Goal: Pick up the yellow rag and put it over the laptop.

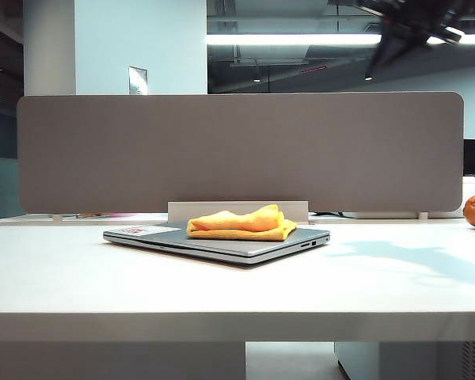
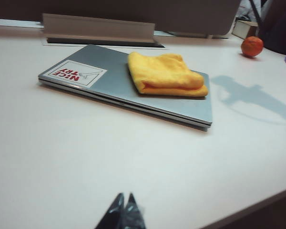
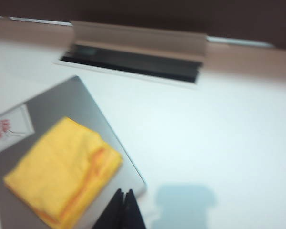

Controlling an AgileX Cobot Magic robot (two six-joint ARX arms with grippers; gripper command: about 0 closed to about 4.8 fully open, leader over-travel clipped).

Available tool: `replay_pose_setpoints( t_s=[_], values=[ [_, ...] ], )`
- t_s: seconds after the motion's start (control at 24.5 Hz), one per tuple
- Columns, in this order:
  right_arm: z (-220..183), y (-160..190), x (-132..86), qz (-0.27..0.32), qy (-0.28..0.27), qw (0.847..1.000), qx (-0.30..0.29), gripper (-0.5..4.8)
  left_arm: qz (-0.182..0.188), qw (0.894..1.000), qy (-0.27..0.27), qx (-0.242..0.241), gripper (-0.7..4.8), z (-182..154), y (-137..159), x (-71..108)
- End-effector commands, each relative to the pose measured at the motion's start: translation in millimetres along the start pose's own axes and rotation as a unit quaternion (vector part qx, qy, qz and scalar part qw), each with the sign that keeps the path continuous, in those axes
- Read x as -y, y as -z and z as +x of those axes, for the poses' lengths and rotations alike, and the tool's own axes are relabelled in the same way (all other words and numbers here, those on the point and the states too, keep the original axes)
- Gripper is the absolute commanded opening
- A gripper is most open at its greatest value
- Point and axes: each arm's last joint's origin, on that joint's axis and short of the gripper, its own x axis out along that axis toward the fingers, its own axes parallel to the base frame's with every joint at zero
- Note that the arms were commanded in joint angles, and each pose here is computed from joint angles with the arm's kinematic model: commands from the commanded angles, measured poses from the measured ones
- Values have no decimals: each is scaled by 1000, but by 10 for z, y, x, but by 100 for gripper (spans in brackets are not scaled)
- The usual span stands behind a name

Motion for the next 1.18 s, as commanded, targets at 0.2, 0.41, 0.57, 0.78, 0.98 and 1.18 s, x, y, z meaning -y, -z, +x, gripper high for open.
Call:
replay_pose_setpoints(
  t_s=[0.2,0.41,0.57,0.78,0.98,1.18],
  values=[
    [-355,467,78,13,9,1000,11,-2,-2,1000,-9,-4,-6,-1,5,-5],
    [-558,806,73,40,20,998,40,-2,-2,999,-41,-1,-6,-2,4,-23],
    [-759,1181,-17,52,16,995,85,-2,-2,994,-108,5,-6,-7,2,-62],
    [-949,1563,-93,62,23,989,130,-2,-2,990,-140,7,-6,-12,0,-80],
    [-1090,1830,-136,80,46,983,158,-2,-2,990,-139,7,-6,-12,1,-80],
    [-1211,2112,-171,91,73,975,187,-2,-2,990,-140,7,-6,-12,0,-80]
  ],
)
